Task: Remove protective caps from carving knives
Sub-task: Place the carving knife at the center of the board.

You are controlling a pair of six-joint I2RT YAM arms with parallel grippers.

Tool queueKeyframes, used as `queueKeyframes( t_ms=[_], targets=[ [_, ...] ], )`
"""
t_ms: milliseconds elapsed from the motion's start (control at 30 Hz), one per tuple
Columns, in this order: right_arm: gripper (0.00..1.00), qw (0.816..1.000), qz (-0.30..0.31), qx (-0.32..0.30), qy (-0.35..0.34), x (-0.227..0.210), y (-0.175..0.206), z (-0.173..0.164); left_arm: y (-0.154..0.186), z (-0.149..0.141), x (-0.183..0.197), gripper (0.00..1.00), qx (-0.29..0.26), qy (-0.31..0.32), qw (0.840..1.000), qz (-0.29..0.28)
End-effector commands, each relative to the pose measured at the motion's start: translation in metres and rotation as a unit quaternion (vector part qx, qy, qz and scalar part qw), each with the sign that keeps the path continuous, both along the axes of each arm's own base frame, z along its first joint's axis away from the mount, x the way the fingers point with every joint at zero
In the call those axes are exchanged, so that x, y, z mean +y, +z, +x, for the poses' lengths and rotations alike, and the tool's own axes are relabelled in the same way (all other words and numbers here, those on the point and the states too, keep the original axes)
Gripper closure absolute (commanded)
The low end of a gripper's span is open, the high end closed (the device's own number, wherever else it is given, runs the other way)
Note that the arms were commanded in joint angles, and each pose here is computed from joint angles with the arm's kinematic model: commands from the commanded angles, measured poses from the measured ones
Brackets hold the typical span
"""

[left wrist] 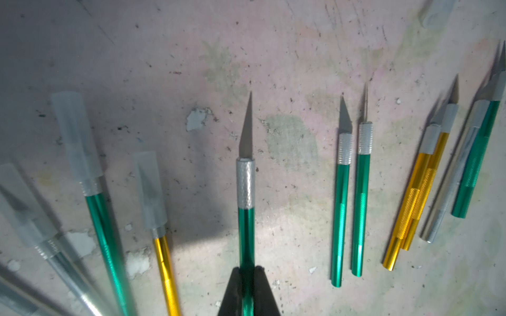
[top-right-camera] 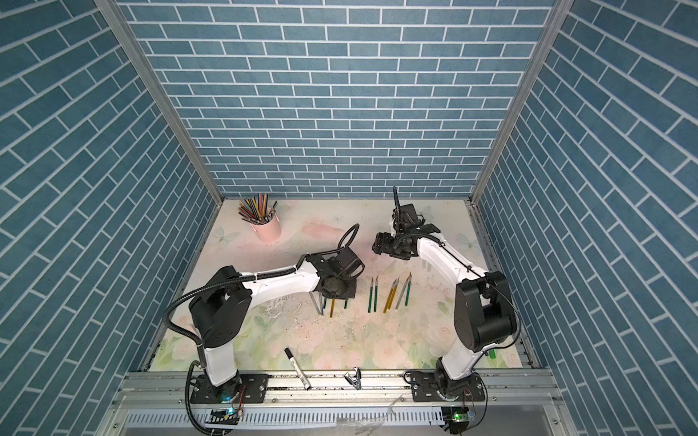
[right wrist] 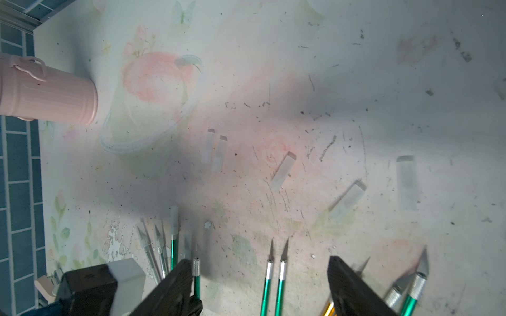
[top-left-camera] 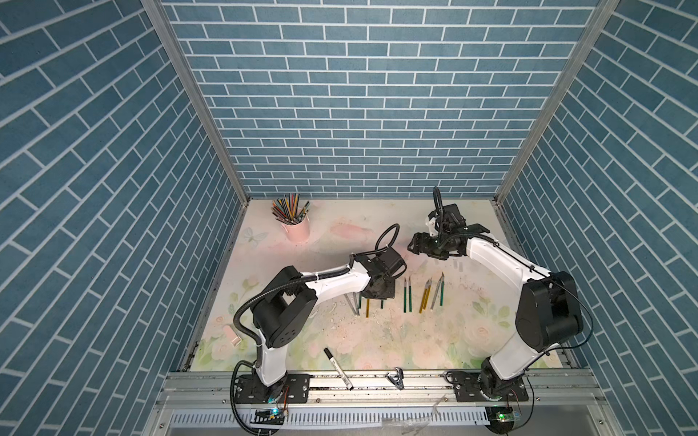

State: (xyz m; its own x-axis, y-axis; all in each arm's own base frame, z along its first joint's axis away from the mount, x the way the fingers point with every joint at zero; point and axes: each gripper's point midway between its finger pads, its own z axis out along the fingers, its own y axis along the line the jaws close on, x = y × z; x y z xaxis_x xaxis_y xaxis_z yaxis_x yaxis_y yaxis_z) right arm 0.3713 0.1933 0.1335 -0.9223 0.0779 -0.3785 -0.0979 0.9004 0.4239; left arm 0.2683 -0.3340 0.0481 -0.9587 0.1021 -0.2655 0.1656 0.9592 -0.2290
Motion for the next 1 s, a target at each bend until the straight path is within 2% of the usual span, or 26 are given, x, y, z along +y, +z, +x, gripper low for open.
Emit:
queueKeyframes(
  t_ms=[0,67,833,933,967],
  targets=[
    [0.10,1.000,-0.005,0.004,-0.001,-0.011,0.000,-0.008,-0.001,0.003,-0.001,0.93,-0.003,0.018,1.000,0.010],
    [0.02,1.000,-0.005,0.007,-0.007,-0.016,-0.002,-0.012,-0.002,0.002,-0.003,0.93,-0.001,0.019,1.000,0.012],
    [0.02,0.999,0.003,0.007,-0.033,-0.041,-0.005,-0.025,-0.012,0.001,-0.004,0.76,0.004,0.025,0.999,0.026],
    [0.02,0.999,0.001,0.005,-0.036,-0.043,-0.003,-0.025,-0.001,0.004,0.000,0.69,-0.009,0.024,0.999,0.032],
    [0.02,0.999,0.001,0.004,-0.038,-0.044,-0.002,-0.025,0.004,0.006,0.002,0.61,-0.015,0.022,0.999,0.036]
  ],
)
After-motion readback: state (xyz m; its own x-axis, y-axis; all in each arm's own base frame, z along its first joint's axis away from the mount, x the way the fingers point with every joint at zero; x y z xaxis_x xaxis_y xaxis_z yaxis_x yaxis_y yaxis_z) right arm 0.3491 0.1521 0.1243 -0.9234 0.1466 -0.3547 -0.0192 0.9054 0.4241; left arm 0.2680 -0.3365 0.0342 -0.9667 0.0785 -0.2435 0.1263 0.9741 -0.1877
